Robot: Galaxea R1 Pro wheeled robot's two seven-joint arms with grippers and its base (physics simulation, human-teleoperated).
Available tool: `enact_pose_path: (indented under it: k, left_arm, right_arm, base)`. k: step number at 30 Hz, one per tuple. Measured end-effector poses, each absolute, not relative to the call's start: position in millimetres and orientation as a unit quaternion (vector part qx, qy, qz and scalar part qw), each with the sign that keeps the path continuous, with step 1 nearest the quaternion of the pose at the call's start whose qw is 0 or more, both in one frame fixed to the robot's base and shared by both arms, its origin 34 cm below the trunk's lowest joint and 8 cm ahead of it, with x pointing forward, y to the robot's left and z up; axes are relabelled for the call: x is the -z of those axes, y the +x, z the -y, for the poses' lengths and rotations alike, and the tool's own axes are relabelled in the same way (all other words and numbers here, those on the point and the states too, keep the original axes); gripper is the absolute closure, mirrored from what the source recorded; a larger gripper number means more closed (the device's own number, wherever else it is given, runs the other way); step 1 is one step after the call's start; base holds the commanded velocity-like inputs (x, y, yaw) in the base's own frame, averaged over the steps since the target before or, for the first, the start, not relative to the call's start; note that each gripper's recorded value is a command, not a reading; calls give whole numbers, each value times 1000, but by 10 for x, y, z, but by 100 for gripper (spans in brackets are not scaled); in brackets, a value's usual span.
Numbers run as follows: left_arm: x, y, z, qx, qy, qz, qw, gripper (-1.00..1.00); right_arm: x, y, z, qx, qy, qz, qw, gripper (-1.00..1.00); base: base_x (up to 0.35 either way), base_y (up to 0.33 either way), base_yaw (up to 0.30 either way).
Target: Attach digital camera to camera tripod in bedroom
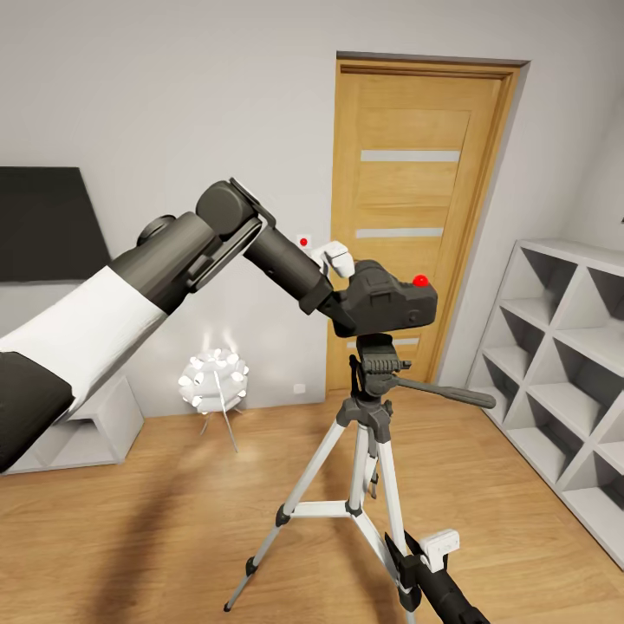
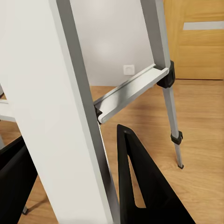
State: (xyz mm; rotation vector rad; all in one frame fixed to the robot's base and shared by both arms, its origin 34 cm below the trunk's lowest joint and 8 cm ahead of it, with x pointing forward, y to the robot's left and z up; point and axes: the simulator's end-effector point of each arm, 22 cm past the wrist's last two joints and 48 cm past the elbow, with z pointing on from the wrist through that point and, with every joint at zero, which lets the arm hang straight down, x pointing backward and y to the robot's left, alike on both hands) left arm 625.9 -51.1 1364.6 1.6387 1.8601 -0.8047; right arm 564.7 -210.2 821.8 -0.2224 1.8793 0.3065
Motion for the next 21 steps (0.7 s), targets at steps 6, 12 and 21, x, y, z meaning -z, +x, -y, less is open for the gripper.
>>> enact_pose_path:
  k: [6, 12, 21]
  left_arm:
    - [-13611, 6317, 507, 302, 596, -697, 260, 100]
    - [-13589, 6352, 509, 306, 589, -702, 256, 100]
    - [-13552, 6428, 470, 309, 577, -713, 253, 100]
  right_arm:
    - [-8218, 5646, 2101, -131, -96, -802, 575, 100]
    - [-8218, 5646, 2102, -130, -96, -802, 575, 100]
    - [-8218, 5647, 2102, -130, -96, -802, 575, 100]
  base:
    - [0, 0, 0]
    - [0, 0, 0]
    - [0, 0, 0]
